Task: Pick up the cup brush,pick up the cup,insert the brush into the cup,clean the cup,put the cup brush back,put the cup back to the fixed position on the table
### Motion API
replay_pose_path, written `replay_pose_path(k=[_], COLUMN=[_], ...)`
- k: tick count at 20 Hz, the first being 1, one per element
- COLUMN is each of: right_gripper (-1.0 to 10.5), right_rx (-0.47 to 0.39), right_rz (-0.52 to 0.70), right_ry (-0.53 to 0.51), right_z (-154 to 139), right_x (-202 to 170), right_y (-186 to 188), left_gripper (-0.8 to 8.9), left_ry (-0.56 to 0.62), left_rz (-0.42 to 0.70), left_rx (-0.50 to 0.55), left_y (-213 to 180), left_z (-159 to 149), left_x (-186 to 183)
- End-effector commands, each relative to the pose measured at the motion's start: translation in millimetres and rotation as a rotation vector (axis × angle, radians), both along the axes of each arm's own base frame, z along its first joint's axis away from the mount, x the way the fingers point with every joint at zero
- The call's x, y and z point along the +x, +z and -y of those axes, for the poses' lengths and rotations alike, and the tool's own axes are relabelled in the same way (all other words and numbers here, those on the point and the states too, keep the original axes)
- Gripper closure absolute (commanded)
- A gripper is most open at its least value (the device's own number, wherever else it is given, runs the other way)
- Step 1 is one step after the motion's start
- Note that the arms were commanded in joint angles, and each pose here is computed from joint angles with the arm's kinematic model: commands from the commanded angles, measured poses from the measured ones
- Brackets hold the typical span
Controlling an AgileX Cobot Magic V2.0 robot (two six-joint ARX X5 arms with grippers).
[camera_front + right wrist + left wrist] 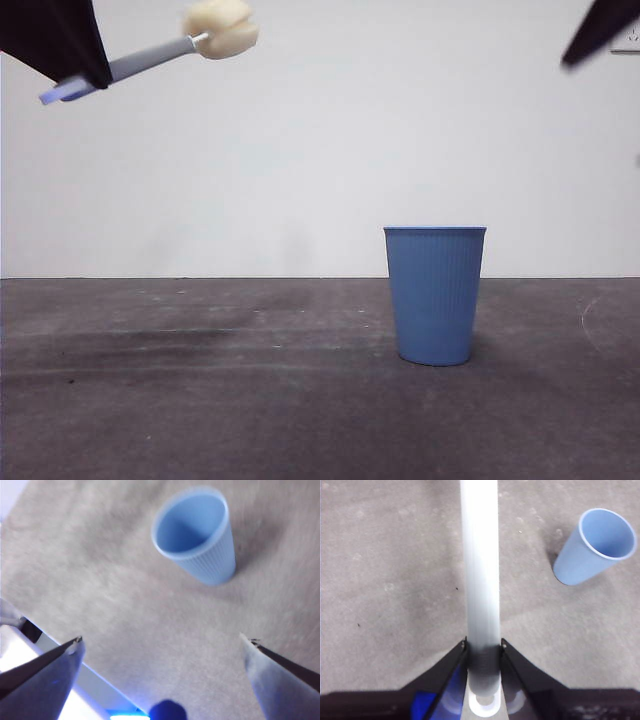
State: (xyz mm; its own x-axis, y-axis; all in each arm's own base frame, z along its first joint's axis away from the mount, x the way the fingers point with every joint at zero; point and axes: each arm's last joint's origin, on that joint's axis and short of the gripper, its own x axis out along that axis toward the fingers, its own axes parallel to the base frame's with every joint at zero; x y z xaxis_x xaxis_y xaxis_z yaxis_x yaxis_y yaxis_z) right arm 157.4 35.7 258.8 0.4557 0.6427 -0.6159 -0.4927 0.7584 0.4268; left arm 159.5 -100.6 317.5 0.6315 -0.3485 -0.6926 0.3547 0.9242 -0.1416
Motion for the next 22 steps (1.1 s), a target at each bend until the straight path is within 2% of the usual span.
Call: replay_pose_path(k=[1,6,10,15,22], right_gripper=[3.7,3.7,3.8,3.8,3.8], right_rx=[0.017,-0.031,-0.062,-0.072,-0.142], right_rz=[-0.029,0.014,0.108,0.169,0.262], right_ry=[-0.012,-0.085,-0.065,0.005,0.056], right_z=[-4,-10,-19,-34,-55], right_x=[0,5,16,34,57], right_y=[-29,-59,-70,-92,-122], left_gripper=[8.22,8.22,8.22,8.22,8.22], left_ry=[-0.011,-0.039,-0.068,-0.082,-0.090], left_rz=[-0.008,-0.012,-0.001,-0.011,-0.011], left_rx=[0.013,0.022,-0.001,0.014,0.022], left_y=[0,0,2,0,0], left_z=[-3,-3,-2,-2,-2], left_x=[-4,-6,-5,-6,-6])
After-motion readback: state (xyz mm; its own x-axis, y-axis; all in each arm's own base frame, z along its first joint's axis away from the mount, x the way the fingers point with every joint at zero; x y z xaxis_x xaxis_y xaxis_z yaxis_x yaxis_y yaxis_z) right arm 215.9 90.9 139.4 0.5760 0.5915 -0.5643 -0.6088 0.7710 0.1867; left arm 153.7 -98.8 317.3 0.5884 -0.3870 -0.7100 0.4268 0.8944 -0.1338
